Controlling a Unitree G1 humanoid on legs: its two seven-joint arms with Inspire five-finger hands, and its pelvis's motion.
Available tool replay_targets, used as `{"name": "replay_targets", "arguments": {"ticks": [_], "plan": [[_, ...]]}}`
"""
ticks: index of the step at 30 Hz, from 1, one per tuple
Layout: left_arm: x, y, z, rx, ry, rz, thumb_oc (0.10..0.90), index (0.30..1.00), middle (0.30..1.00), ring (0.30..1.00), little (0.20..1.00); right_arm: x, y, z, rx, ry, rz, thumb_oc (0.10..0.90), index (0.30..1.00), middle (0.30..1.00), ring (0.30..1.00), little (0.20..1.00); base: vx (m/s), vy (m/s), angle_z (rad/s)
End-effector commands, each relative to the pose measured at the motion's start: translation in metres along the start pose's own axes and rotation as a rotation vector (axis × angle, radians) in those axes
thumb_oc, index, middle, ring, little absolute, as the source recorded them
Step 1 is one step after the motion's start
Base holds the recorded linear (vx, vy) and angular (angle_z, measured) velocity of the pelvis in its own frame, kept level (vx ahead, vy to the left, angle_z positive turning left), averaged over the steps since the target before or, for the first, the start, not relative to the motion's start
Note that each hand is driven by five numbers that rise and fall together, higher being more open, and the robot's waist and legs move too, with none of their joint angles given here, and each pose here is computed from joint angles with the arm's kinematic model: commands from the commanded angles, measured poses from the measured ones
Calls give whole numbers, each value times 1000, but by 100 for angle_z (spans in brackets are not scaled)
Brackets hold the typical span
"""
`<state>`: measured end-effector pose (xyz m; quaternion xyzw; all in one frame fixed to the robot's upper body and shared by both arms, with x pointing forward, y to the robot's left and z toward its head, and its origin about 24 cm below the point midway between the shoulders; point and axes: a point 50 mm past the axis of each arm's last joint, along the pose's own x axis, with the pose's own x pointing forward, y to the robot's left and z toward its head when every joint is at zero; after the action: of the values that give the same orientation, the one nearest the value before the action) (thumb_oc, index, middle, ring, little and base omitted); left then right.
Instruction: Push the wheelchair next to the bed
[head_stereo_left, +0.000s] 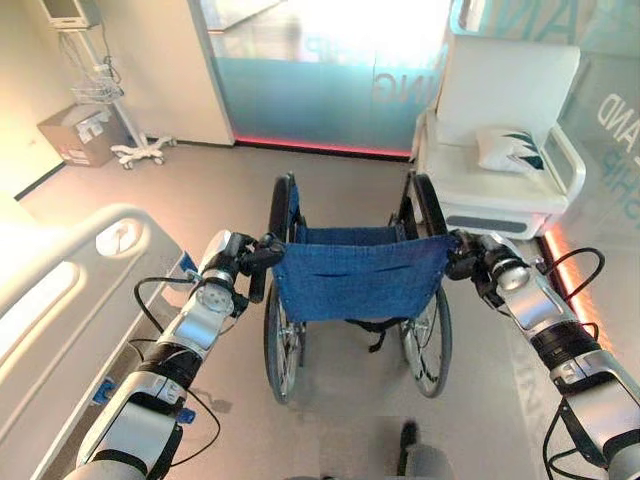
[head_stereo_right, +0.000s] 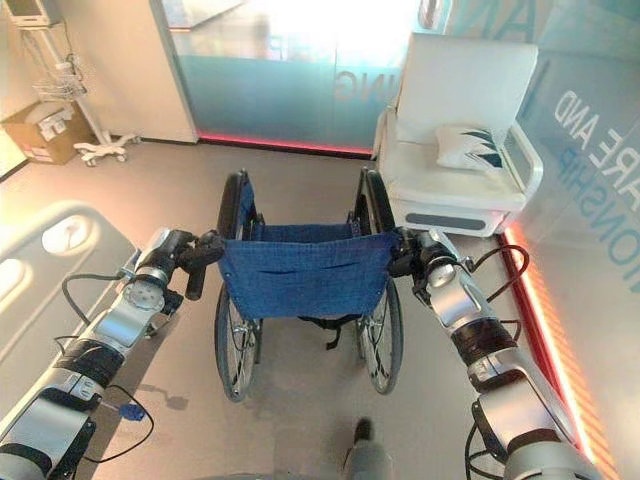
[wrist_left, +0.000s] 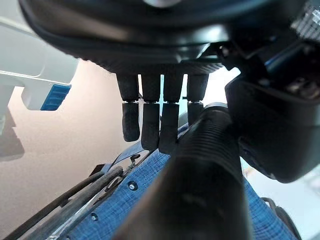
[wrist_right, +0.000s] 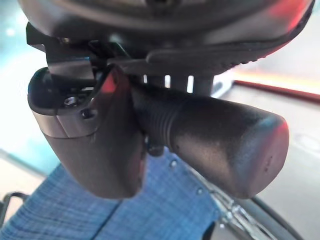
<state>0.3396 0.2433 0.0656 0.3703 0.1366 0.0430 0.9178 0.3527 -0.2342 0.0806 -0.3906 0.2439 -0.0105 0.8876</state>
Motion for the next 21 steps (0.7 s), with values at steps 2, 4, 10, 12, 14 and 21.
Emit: {"name": "replay_targets", "arguments": {"ticks": [2, 4, 10, 12, 14, 21], "plan": [[-1, -24, 1, 40, -14, -117, 400, 300, 300, 300, 300, 0, 17, 40, -80, -177, 151, 400, 300, 300, 300, 300, 260, -232, 99], [-2, -27, -6, 5, 21, -116, 400, 300, 300, 300, 300, 0, 18, 40, -79, -174, 172, 400, 300, 300, 300, 300, 254, -179, 79], [1, -26, -8, 2, 42, -102, 400, 300, 300, 300, 300, 2, 22, 42, -99, -194, 187, 400, 300, 300, 300, 300, 192, -146, 20], [6, -24, -4, -8, 50, -98, 400, 300, 300, 300, 300, 3, 20, 44, -102, -195, 188, 400, 300, 300, 300, 300, 165, -183, 26], [7, -24, -4, -15, 57, -97, 400, 300, 300, 300, 300, 4, 20, 43, -108, -191, 196, 400, 300, 300, 300, 300, 123, -139, 26], [8, -34, -2, -39, 59, -128, 400, 300, 300, 300, 300, 6, 18, 28, -116, -156, 199, 400, 300, 300, 300, 300, 193, -200, 14]]}}
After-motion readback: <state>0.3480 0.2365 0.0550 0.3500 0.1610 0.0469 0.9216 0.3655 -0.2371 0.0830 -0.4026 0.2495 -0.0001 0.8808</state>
